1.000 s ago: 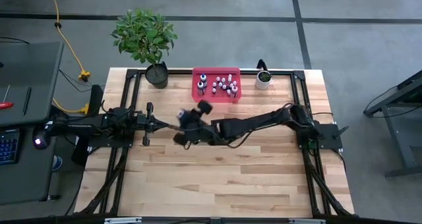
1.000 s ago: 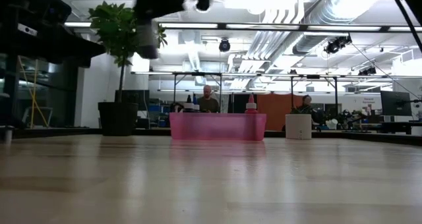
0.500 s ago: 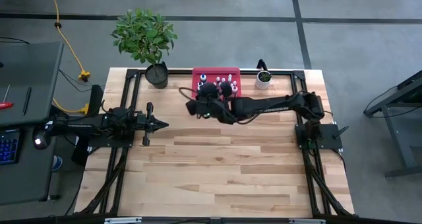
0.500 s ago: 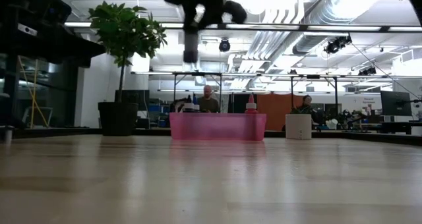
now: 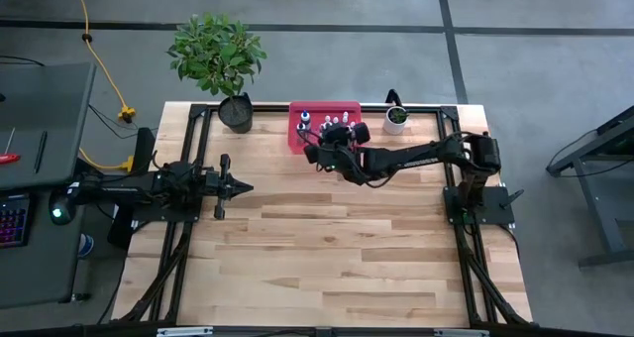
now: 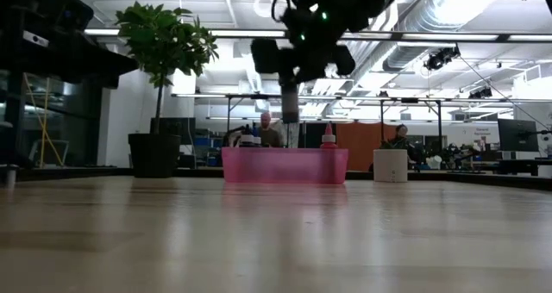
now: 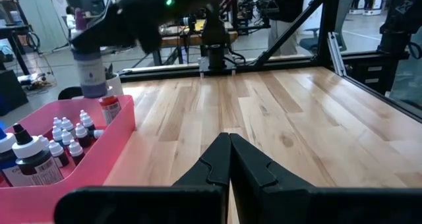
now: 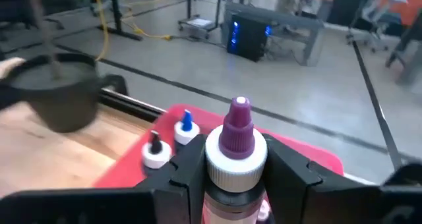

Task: Pick & Place food coloring
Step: Put the large violet food coloring bottle into the red bin

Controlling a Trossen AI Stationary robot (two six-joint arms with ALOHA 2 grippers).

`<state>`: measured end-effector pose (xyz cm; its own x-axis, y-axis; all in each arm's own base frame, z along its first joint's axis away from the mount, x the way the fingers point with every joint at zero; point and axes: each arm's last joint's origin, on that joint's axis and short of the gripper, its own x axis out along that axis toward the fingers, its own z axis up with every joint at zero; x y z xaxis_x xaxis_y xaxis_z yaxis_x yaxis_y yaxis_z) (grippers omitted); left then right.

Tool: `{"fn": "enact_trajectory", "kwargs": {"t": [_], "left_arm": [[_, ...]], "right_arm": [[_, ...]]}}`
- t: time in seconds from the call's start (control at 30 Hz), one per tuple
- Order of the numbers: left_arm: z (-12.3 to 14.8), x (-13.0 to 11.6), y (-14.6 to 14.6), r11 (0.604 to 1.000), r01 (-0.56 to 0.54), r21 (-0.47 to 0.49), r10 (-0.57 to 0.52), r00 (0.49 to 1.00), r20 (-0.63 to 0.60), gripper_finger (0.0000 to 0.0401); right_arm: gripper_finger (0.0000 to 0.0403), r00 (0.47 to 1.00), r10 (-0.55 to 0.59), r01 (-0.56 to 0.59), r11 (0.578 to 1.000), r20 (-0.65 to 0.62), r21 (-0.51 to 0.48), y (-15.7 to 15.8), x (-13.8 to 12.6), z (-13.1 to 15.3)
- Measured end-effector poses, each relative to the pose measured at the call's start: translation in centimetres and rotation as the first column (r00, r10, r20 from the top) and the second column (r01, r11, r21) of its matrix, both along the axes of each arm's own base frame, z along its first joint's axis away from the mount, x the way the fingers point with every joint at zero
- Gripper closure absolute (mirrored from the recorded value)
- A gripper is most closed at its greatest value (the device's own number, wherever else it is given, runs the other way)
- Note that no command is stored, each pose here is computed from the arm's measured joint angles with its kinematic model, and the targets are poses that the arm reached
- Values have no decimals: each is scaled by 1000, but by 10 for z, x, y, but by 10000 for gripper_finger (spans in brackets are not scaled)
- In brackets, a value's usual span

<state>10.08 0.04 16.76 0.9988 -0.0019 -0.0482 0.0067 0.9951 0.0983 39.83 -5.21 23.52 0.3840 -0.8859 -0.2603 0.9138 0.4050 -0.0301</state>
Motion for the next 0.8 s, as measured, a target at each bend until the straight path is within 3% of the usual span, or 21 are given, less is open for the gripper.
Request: {"fn": "enact_trajectory", "kwargs": {"t": [0.23,0.43,0.8], "left_arm": [[0,0,0,1000,0,0,0,1000,0,401],[0,0,0,1000,0,0,0,1000,0,401],[0,0,0,1000,0,0,0,1000,0,401]], "right_arm": [[289,998,-62,61,995,19,73,-28,-14,-23],[289,999,-51,51,988,-3,144,-49,-17,-38],[289,998,-50,42,973,31,225,-63,-12,-63]]}}
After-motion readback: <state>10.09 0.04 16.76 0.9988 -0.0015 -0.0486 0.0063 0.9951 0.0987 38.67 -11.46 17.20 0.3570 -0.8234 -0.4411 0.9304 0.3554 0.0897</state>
